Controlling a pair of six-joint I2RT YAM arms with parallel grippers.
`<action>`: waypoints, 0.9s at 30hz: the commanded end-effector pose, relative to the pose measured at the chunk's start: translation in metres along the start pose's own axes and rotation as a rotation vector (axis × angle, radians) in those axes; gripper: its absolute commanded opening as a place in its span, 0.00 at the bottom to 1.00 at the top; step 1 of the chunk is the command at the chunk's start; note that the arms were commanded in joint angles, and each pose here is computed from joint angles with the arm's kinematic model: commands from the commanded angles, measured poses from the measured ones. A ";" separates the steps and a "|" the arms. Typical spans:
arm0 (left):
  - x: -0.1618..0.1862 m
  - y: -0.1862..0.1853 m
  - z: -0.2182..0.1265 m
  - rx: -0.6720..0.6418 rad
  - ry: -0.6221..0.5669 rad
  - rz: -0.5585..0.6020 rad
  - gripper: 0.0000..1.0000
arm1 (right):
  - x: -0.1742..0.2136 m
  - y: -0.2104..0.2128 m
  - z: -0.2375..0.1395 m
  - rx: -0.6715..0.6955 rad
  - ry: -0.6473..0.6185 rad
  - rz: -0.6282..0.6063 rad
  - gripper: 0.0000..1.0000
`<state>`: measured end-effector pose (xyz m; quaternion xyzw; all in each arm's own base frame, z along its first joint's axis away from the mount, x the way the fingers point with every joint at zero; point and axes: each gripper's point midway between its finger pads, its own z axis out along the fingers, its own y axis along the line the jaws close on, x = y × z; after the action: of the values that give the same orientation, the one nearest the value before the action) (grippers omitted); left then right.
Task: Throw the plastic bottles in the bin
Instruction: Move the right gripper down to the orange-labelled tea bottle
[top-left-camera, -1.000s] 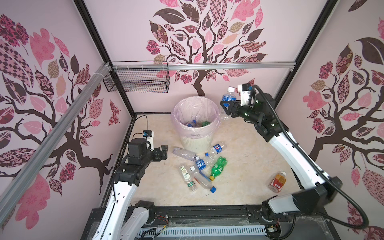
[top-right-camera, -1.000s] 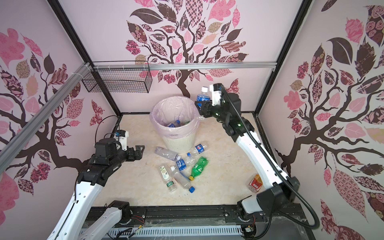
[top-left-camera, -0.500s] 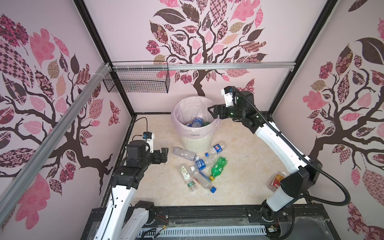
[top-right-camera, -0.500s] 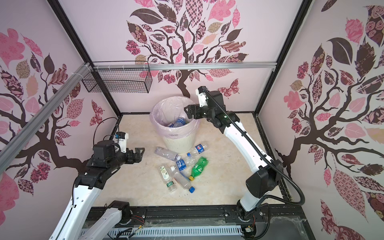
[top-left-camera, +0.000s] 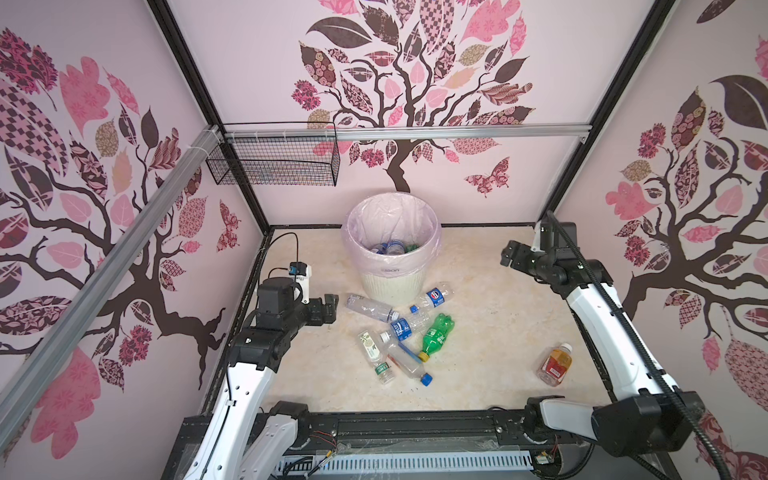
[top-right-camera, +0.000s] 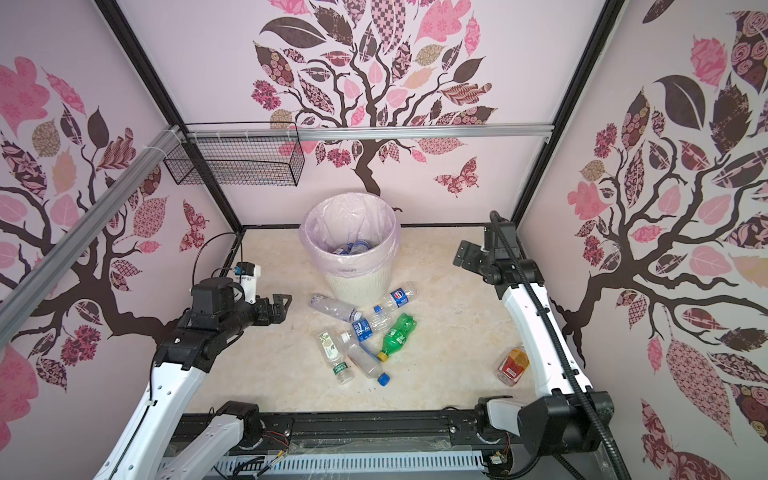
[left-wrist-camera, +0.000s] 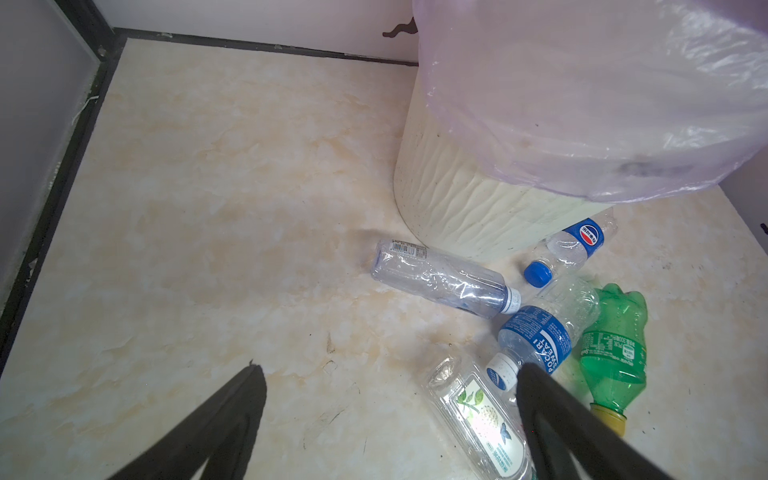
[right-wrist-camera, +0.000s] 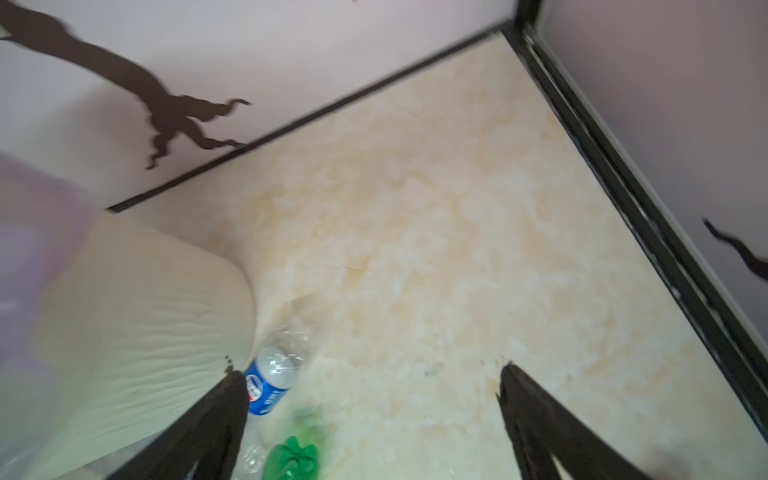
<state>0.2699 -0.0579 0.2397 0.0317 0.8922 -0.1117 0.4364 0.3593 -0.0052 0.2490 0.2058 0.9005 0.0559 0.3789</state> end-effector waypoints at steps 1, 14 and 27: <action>-0.002 0.004 0.004 -0.017 -0.015 0.018 0.98 | 0.021 -0.044 -0.009 0.171 0.020 0.128 0.99; -0.005 0.012 0.013 -0.062 -0.011 0.026 0.98 | 0.089 -0.128 0.015 0.563 0.159 0.221 1.00; -0.013 0.015 0.018 -0.080 -0.017 0.033 0.98 | 0.126 -0.177 0.021 0.652 0.229 0.407 1.00</action>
<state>0.2878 -0.0482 0.2295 0.0257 0.8984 -0.0743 0.4321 0.2435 -0.1091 0.1087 0.4612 0.8588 -0.1357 0.1770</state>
